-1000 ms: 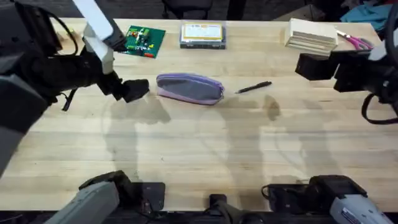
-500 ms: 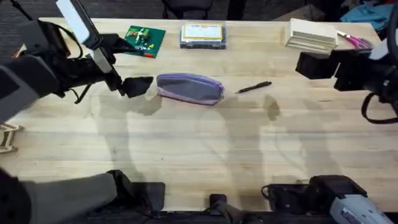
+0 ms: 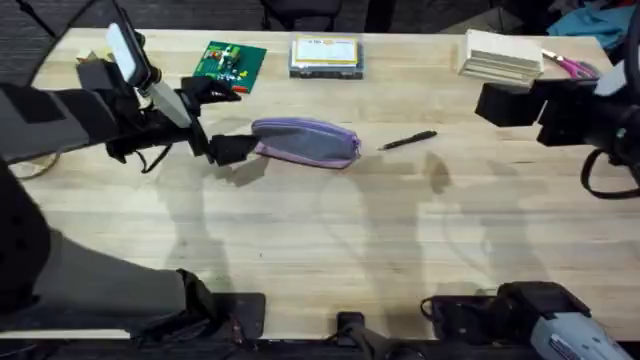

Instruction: Unzip the bag, pick up the pens from the table one at a time and place them inside, then zip the bag closed.

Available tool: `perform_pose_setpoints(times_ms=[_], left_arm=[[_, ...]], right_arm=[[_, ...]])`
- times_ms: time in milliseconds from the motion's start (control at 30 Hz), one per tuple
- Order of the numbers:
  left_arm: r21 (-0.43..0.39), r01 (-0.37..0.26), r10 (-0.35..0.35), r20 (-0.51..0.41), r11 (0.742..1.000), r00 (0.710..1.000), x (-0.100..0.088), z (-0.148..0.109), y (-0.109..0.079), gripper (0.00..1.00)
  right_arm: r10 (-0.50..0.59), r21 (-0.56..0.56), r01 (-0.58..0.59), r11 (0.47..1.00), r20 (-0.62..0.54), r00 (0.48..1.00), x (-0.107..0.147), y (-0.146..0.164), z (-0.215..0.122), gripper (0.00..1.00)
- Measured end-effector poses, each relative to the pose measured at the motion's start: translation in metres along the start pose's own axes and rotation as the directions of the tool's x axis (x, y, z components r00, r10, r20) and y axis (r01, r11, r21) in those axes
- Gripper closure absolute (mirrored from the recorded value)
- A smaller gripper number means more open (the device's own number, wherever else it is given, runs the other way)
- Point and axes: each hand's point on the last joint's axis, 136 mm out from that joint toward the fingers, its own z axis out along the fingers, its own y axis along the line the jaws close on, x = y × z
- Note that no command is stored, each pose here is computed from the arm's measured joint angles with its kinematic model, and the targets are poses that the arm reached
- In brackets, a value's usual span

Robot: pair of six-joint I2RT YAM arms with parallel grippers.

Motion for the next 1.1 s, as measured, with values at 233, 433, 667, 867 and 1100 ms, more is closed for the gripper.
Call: perform_pose_setpoints(times_ms=[233,433,667,867,1100], left_arm=[[0.065,0.022,-0.022,0.004,0.998,1.000,0.005,0.017,-0.012,0.009],[0.068,0.020,-0.021,0.007,0.997,1.000,0.004,0.018,-0.013,0.008],[0.068,0.020,-0.021,0.008,0.997,1.000,0.004,0.018,-0.013,0.009],[0.071,0.024,-0.025,0.011,0.997,1.000,0.004,0.018,-0.013,0.673],[0.084,0.023,-0.024,0.012,0.996,1.000,0.003,0.020,-0.017,0.956]], right_arm=[[0.000,0.000,0.000,1.000,0.000,1.000,0.000,0.000,0.000,0.005],[0.000,0.000,0.000,1.000,-0.002,1.000,0.000,0.000,0.000,0.005],[0.000,0.000,0.000,1.000,-0.002,1.000,0.000,0.000,0.000,0.005],[0.000,0.000,0.000,1.000,-0.002,1.000,0.000,0.000,0.000,0.005],[0.000,0.000,0.000,1.000,-0.002,1.000,0.001,0.000,0.000,0.005]])
